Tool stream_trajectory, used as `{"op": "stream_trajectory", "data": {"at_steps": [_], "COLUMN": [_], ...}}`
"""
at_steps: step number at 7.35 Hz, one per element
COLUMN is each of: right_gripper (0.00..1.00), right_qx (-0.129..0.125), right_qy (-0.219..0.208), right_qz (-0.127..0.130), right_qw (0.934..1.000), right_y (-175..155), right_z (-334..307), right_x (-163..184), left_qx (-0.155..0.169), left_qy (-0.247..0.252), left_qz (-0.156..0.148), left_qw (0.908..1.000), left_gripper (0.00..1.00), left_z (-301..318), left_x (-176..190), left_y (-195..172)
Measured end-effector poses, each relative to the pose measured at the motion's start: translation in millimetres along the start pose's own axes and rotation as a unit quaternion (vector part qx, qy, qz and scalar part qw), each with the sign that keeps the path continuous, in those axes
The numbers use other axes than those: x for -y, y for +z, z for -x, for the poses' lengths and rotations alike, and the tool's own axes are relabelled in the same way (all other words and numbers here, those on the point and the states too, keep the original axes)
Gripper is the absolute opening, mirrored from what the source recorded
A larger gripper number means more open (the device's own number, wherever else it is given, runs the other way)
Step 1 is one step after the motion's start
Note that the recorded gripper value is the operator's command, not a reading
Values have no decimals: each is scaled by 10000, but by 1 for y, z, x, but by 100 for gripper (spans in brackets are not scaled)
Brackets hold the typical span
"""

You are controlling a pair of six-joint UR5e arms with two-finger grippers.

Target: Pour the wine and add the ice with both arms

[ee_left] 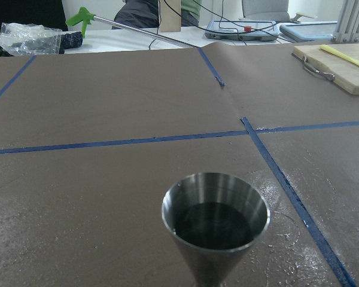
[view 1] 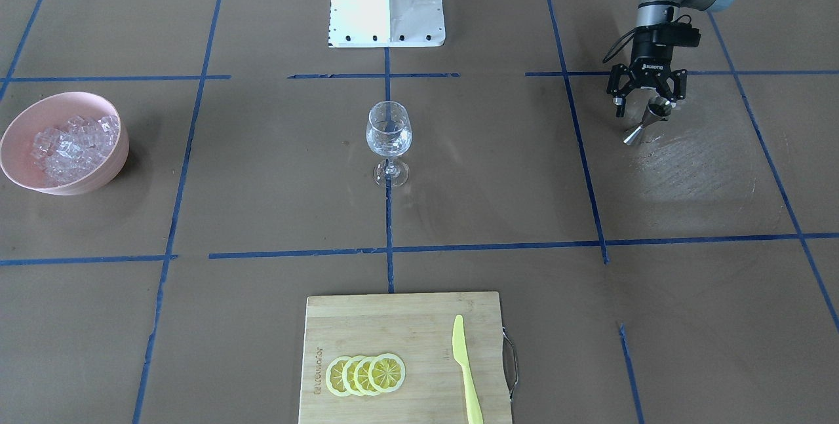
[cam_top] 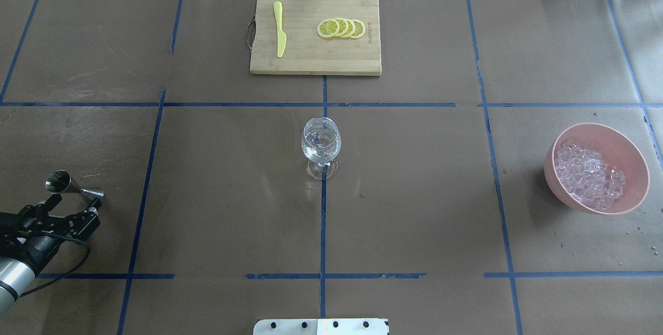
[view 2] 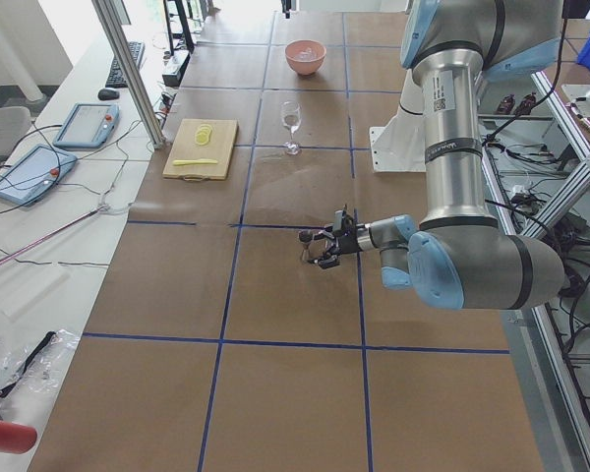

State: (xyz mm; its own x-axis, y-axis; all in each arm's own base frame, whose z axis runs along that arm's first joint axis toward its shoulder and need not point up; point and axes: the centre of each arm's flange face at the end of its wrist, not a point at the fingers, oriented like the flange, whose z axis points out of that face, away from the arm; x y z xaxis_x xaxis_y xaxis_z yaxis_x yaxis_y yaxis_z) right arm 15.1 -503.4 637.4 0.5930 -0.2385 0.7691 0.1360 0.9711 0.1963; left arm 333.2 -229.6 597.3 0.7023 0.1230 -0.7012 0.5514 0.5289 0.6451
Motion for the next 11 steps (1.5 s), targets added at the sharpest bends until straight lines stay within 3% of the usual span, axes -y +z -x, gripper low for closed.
{"op": "stream_trajectory", "data": {"at_steps": [4, 7, 11], "right_gripper": [100, 100, 100], "right_qx": [-3, -9, -7], "right_qy": [-10, -29, -41], "right_qz": [-2, -14, -24], "right_qw": [10000, 10000, 10000], "right_y": [0, -1, -2], "right_z": [0, 2, 3], "right_x": [0, 1, 2], "left_qx": [-4, 112, 261], "left_qy": [-130, -142, -90], "left_qz": [-302, -768, -1176], "left_qw": [9995, 9969, 9927], "left_gripper": [90, 75, 70], "left_z": [-1, -1, 2], "left_x": [1, -7, -5], "left_y": [3, 14, 17]}}
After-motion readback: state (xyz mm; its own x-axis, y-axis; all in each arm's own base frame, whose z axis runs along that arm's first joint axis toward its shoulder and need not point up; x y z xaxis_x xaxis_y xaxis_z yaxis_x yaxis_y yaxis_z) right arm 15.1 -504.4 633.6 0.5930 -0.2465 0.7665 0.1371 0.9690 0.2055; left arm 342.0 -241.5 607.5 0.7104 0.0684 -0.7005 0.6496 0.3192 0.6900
